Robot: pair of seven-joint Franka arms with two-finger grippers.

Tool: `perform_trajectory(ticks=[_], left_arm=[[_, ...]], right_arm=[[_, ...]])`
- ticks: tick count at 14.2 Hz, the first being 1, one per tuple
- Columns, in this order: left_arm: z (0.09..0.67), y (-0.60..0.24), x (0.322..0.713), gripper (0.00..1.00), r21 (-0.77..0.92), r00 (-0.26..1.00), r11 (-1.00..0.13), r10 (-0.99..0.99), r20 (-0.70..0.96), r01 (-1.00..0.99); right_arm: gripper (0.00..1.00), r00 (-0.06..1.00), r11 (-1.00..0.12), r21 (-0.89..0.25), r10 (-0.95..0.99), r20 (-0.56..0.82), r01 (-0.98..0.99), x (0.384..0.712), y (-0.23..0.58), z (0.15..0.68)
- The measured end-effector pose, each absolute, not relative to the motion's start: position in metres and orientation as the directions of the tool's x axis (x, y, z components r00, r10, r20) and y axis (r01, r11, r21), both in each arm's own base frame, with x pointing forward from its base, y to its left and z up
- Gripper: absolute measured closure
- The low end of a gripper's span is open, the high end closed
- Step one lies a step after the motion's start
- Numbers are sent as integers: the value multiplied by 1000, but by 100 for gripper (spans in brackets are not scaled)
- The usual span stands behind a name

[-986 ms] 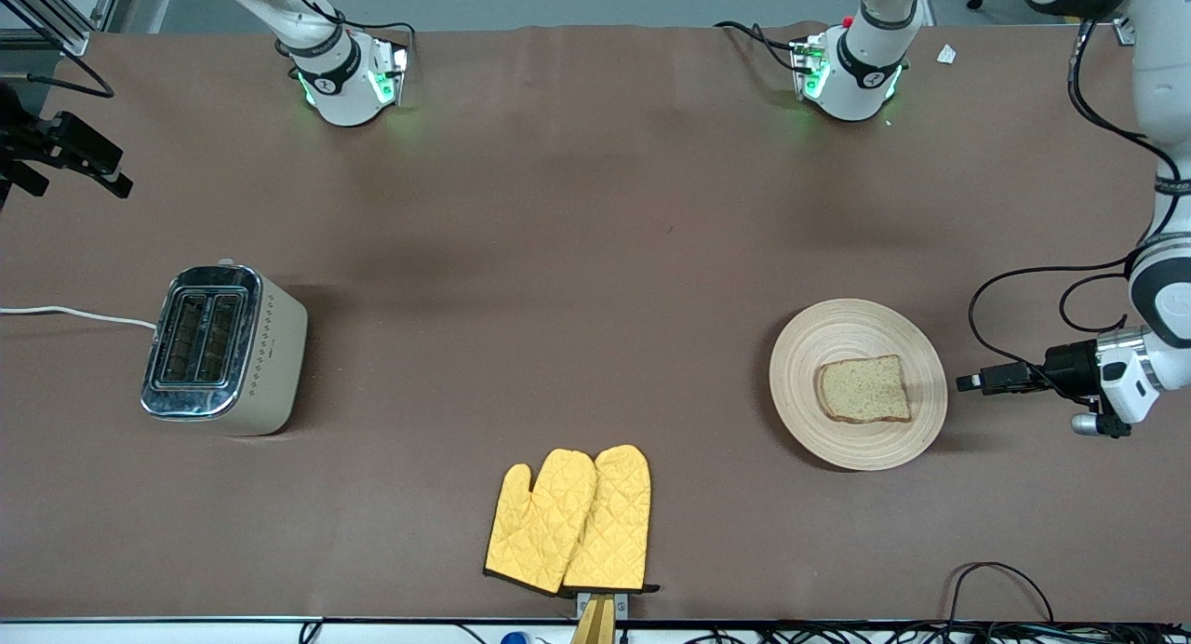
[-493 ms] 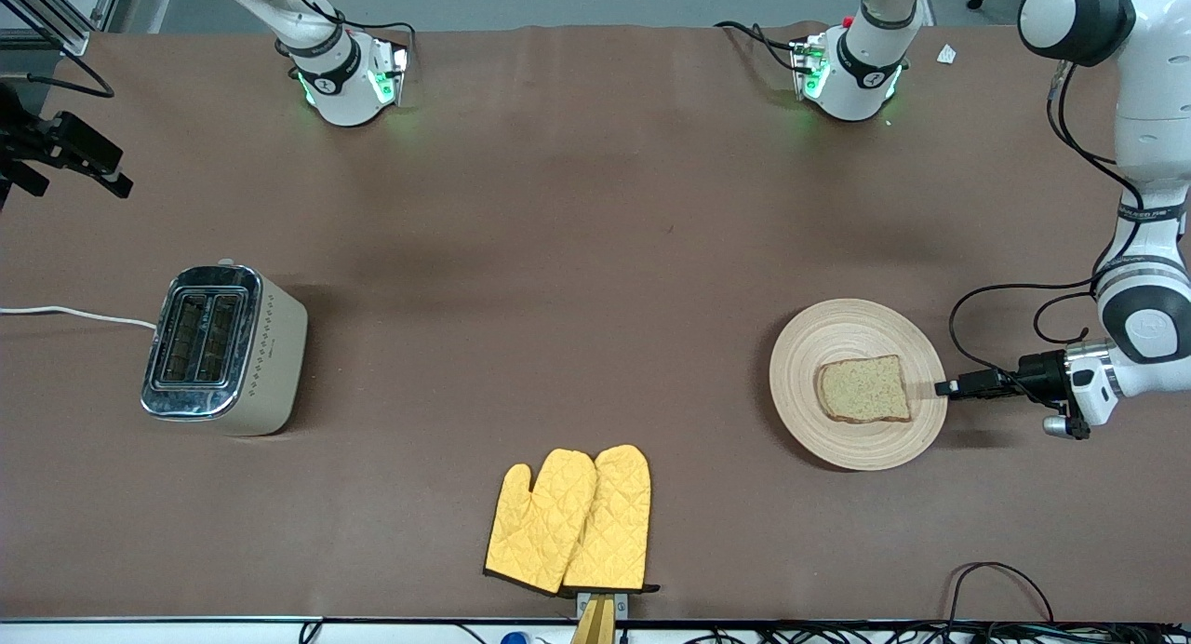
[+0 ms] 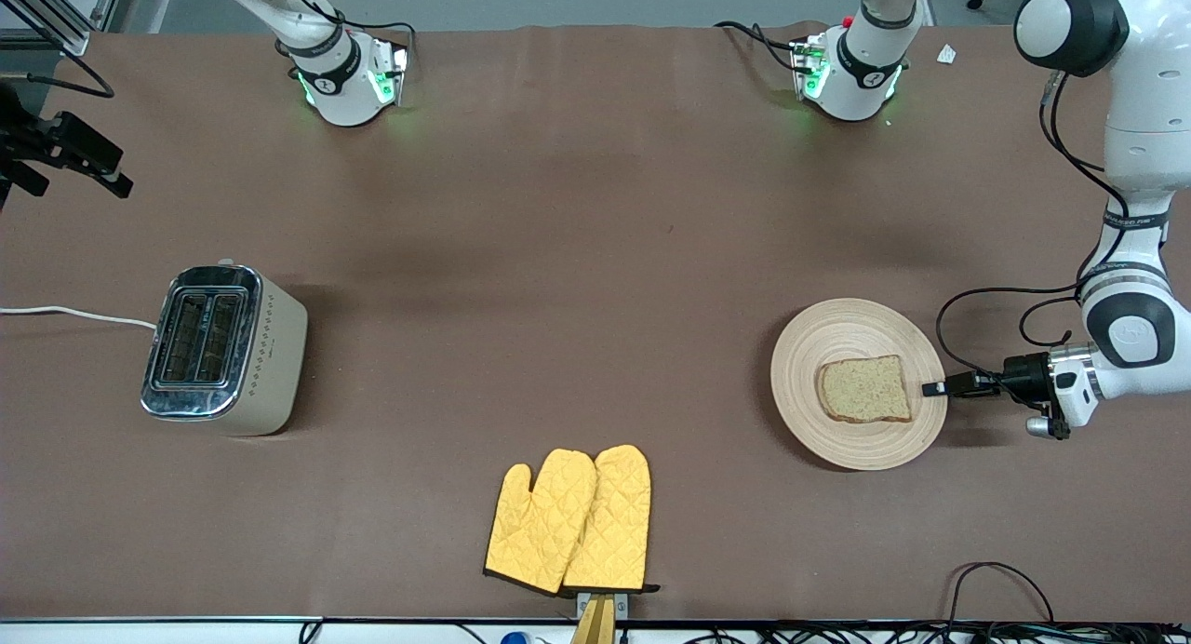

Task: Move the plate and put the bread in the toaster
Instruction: 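Press the left gripper against the plate rim and push it toward the toaster, then keep pushing the wooden plate with the left gripper to the table middle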

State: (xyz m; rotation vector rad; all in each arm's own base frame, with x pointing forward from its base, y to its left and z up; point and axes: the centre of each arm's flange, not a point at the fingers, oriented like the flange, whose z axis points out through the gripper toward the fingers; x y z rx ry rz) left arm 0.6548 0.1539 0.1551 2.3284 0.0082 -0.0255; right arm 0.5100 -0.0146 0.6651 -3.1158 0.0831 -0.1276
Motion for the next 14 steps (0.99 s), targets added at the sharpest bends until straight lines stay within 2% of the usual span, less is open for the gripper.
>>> perform_trajectory(ticks=[6,14], left_arm=[[161,127,662,87,761,999,-649,-45,-8,-23],[193,8,680,88,855,978,-503,-208,22,-126]], right_arm=[[0,995,-998,-24,-54,81,-52,510,-14,665],[0,995,-998,-24,-53,81,-52,510,-14,665]])
